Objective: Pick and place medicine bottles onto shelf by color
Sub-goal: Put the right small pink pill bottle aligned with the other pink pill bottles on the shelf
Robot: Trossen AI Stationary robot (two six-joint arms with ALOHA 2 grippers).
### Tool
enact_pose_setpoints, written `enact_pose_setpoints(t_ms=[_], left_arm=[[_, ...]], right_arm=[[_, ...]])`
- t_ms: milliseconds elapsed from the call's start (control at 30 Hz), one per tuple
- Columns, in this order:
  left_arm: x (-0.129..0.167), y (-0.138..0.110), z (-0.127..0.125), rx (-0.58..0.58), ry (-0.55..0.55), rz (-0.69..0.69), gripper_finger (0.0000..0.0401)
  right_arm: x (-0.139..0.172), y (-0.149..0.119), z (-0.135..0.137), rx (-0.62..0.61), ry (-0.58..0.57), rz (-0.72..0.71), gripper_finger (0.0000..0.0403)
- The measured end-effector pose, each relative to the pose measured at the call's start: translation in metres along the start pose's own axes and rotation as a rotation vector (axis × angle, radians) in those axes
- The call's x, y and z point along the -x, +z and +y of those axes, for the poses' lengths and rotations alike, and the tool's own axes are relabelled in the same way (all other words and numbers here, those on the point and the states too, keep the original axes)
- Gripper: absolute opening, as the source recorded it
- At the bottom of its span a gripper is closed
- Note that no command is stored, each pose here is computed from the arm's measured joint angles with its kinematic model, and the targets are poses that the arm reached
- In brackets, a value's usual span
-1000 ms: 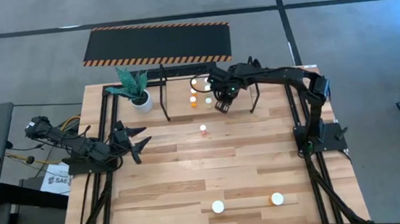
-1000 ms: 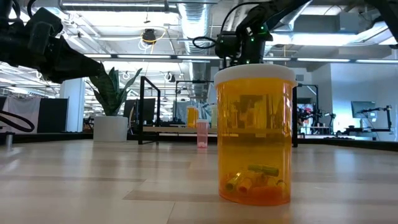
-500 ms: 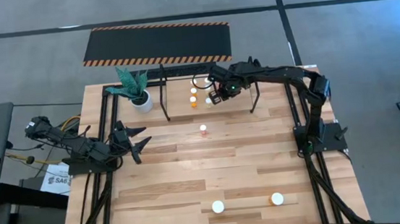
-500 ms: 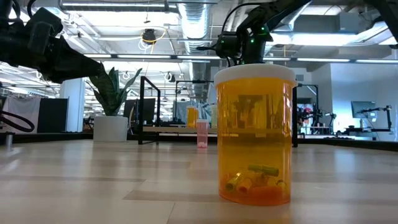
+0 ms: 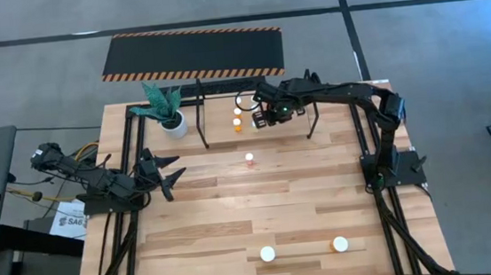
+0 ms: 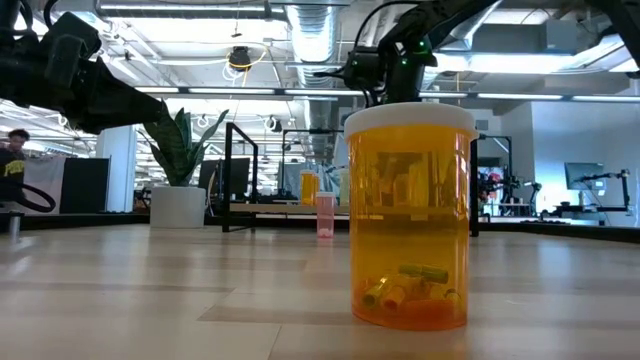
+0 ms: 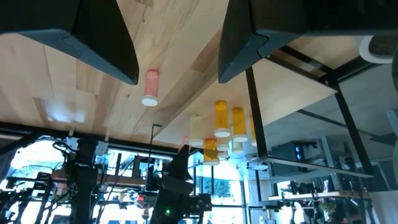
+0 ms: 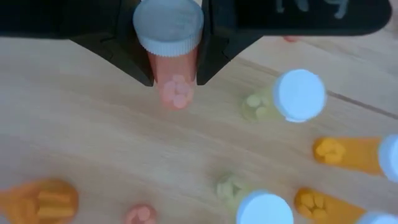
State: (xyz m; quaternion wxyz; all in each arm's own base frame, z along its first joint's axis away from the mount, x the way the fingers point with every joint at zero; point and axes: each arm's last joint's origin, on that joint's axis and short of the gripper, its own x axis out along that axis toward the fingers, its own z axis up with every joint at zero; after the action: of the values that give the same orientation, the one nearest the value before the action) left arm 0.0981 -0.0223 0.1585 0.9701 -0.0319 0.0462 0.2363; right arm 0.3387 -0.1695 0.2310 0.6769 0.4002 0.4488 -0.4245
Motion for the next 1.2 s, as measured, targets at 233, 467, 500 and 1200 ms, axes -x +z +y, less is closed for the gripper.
enact_pose_setpoints(t_ms=[233,467,500,1200], left_arm=[[0.0,0.0,0.0,0.0,0.0,0.0,0.0208],[0.0,0.0,0.0,0.0,0.0,0.0,0.0208],[0.0,0.0,0.0,0.0,0.0,0.0,0.0208],[0.0,0.0,0.0,-0.001,0.0,0.0,0.0208]], right_arm=[[-0.007,-0.002,0.003,-0.085,0.009,0.02,0.0122],[-0.006,0.003,-0.001,-0.11,0.016,0.018,0.0123],[-0.006,0.004,-0.002,-0.115,0.021,0.024,0.0123],[-0.027,0.027,-0.011,-0.167,0.035,0.092,0.0123]])
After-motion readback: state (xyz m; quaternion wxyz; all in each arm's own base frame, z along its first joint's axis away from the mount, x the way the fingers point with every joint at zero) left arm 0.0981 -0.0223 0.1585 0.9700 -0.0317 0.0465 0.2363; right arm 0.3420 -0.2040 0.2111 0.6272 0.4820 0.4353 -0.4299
